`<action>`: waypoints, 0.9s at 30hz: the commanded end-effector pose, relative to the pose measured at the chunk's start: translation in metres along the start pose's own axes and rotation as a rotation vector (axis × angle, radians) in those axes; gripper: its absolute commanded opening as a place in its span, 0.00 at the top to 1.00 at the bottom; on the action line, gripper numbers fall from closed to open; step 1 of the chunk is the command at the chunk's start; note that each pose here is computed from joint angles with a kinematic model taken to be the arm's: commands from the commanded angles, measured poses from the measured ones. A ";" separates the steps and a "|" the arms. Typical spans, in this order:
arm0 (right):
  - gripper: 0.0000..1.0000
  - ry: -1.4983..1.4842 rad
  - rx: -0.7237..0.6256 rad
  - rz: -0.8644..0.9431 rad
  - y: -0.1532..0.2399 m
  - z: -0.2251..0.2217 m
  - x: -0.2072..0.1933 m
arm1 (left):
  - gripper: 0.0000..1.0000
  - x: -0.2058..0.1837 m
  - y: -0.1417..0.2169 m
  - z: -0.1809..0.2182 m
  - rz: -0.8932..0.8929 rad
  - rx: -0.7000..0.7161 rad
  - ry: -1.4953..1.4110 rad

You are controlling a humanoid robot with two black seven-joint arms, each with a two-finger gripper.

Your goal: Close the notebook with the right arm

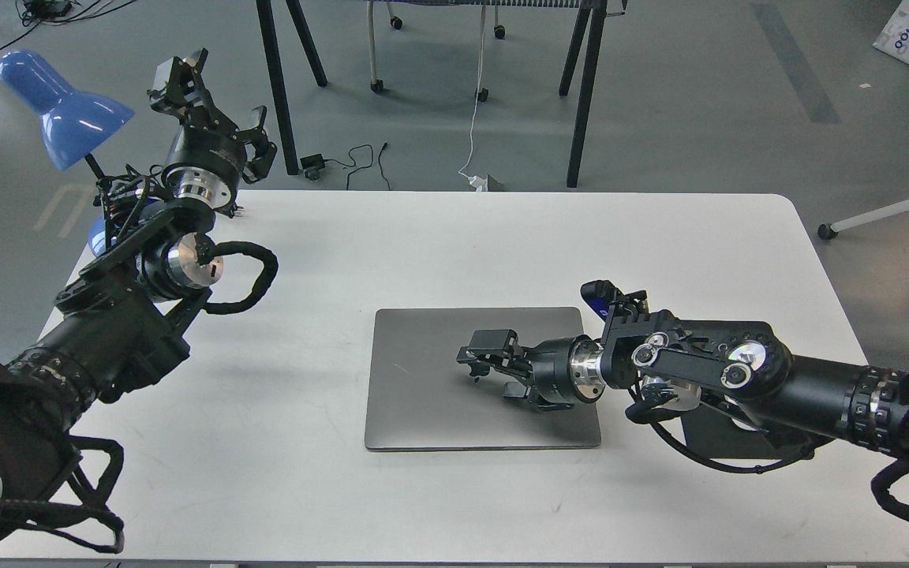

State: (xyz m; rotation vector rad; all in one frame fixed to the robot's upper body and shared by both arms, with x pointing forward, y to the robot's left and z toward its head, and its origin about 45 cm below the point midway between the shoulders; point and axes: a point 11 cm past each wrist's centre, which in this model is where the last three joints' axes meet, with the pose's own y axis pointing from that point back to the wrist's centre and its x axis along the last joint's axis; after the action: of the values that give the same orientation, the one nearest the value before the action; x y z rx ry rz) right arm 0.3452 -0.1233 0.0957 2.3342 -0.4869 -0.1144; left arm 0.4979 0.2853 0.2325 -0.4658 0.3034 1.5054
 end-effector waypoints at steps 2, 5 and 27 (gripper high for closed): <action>0.00 -0.006 0.029 0.017 0.001 -0.012 0.006 | 0.00 0.000 0.000 0.000 0.000 0.000 0.000; 0.00 -0.028 0.113 0.069 0.008 -0.041 0.026 | 0.00 0.000 0.000 0.000 0.000 0.000 0.000; 0.00 -0.738 0.949 0.536 0.172 -0.097 0.209 | 0.00 -0.001 0.000 -0.001 -0.001 0.001 0.001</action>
State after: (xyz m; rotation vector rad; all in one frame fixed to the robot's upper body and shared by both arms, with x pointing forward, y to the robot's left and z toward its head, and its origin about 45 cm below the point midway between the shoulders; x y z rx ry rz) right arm 0.5076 -0.2421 0.2930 2.8245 -1.7665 -0.4962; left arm 0.4979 0.2851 0.2325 -0.4658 0.3035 1.5050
